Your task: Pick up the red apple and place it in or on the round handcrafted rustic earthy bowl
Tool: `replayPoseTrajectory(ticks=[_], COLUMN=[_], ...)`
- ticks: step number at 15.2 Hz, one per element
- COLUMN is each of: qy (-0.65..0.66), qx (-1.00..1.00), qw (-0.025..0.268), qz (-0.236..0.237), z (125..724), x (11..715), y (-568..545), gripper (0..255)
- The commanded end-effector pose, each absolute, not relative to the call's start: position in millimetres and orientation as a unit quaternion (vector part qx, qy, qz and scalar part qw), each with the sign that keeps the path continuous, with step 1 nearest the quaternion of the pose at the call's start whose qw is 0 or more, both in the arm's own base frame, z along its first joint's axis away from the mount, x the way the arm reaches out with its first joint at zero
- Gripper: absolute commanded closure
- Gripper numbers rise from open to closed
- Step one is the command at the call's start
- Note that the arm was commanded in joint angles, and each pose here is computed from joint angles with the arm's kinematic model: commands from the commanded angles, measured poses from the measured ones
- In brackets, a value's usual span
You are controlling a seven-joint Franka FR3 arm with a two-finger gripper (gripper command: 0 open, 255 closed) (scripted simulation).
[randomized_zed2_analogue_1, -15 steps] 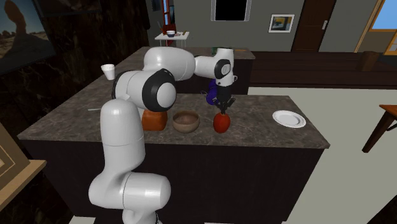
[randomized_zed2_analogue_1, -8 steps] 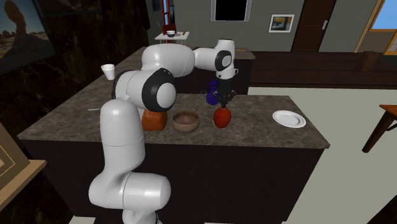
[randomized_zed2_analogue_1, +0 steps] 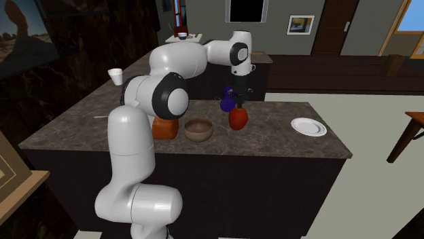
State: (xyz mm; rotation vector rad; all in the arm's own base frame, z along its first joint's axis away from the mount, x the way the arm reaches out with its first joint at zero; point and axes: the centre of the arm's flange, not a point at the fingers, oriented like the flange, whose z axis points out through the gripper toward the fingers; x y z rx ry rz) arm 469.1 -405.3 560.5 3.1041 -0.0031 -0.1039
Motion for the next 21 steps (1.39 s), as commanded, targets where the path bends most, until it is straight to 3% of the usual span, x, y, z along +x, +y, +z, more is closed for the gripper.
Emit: replayPoseTrajectory(ticks=[1, 14, 21], qy=[-0.001, -0.001, -0.001], qx=[0.999, 0.999, 0.999], qw=[0.018, 0.018, 0.018], qz=[-0.034, -0.034, -0.034], z=[571.1, 636.9, 669.4], x=[469.4, 469.4, 491.7], y=[-405.3, -405.3, -321.7], gripper=[255, 255, 255])
